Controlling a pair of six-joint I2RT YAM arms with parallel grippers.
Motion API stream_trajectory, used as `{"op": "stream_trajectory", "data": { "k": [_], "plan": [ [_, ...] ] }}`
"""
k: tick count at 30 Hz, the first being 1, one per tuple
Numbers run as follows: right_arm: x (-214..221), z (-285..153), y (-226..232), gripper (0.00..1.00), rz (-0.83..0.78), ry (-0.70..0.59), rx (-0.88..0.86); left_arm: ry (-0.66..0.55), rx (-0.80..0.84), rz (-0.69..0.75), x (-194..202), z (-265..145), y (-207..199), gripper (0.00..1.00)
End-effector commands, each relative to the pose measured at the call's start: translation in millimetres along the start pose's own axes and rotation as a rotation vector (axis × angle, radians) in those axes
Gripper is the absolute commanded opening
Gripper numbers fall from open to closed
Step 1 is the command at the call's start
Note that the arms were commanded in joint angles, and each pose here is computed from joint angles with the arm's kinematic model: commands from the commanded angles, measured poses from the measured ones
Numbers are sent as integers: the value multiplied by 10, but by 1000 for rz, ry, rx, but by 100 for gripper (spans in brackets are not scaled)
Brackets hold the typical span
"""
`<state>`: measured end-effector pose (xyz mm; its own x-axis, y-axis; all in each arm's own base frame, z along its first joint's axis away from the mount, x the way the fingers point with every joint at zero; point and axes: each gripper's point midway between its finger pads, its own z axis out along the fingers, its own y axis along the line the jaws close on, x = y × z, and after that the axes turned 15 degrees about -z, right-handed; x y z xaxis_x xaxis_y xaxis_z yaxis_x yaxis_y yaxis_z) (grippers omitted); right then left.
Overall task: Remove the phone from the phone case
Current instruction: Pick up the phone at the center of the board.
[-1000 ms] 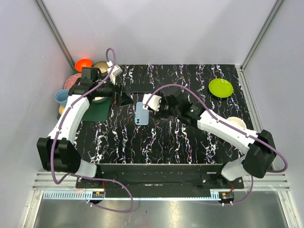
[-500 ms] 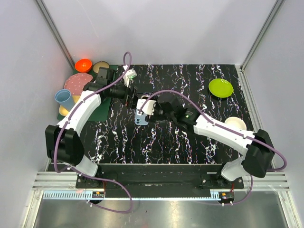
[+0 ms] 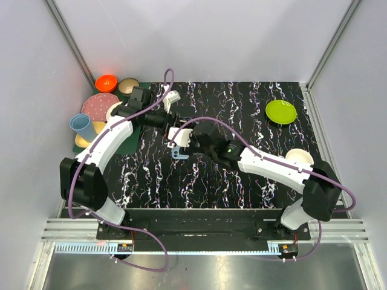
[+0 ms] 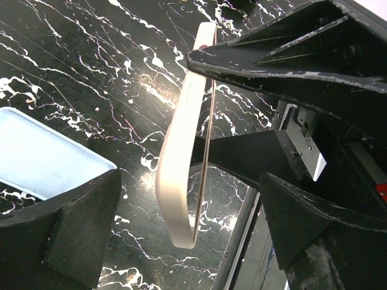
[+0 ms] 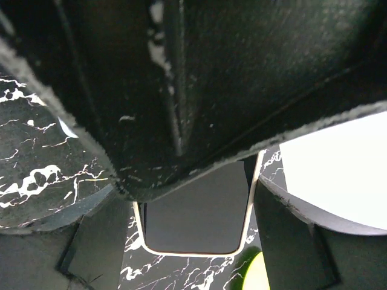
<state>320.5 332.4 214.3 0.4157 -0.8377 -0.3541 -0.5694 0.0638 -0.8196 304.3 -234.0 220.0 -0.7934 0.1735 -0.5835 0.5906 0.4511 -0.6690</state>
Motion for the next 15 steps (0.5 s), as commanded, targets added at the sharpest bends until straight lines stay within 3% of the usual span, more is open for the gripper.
{"op": "stream_trajectory", "data": {
  "k": [1,15],
  "plan": [
    [-236,-61,-401,0,46,-52,148,-33,15,53,-142,9,-87,97],
    [-323,38,-426,0,52,-39,188,-35,19,44,-108,57,-105,90]
  ]
}}
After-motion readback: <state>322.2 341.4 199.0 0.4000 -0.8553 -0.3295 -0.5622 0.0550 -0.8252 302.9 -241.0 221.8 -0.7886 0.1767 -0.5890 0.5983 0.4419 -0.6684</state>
